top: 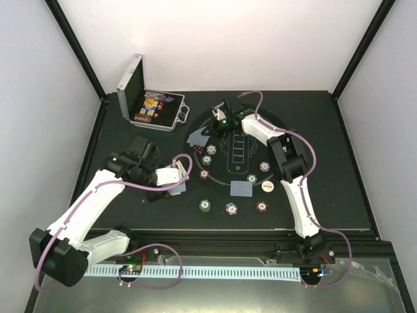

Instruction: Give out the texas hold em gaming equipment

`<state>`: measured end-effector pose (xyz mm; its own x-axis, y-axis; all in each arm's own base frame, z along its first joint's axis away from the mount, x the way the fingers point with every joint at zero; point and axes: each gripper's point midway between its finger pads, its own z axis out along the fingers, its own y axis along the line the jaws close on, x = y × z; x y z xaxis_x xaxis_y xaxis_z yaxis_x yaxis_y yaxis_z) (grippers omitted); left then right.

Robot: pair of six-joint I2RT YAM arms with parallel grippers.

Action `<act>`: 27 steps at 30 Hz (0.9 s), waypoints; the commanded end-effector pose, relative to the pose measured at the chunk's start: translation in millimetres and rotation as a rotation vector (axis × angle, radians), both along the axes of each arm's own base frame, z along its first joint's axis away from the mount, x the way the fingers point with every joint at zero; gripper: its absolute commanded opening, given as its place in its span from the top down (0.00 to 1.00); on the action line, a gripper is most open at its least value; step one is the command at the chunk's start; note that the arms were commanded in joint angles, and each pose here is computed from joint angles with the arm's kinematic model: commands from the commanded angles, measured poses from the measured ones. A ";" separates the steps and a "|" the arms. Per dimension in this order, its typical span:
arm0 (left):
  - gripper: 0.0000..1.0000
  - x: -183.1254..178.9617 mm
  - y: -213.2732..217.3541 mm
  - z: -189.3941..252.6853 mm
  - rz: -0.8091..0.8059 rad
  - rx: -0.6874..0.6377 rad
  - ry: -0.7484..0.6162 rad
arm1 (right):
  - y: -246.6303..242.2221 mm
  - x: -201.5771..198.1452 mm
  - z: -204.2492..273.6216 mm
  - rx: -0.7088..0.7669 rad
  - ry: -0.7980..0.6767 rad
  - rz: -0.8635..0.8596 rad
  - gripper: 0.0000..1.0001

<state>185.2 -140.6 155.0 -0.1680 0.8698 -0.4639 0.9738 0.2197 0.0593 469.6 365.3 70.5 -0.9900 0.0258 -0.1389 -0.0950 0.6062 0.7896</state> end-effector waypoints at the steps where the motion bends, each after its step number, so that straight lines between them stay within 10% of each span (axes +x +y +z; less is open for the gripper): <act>1: 0.98 4.5 -0.2 10.2 0.011 -0.011 -0.024 | -0.5 7.3 19.0 0.052 -0.011 0.003 0.99; 27: 0.98 9.5 2.0 7.4 0.017 -0.001 -0.034 | -38.1 -62.2 84.9 0.292 -0.083 0.099 0.99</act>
<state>186.9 -139.3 154.4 -0.1733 0.8703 -0.4610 0.9722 0.2260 0.0612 425.9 325.5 123.1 -0.9827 0.0108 -0.1850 -0.1634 0.4200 0.8927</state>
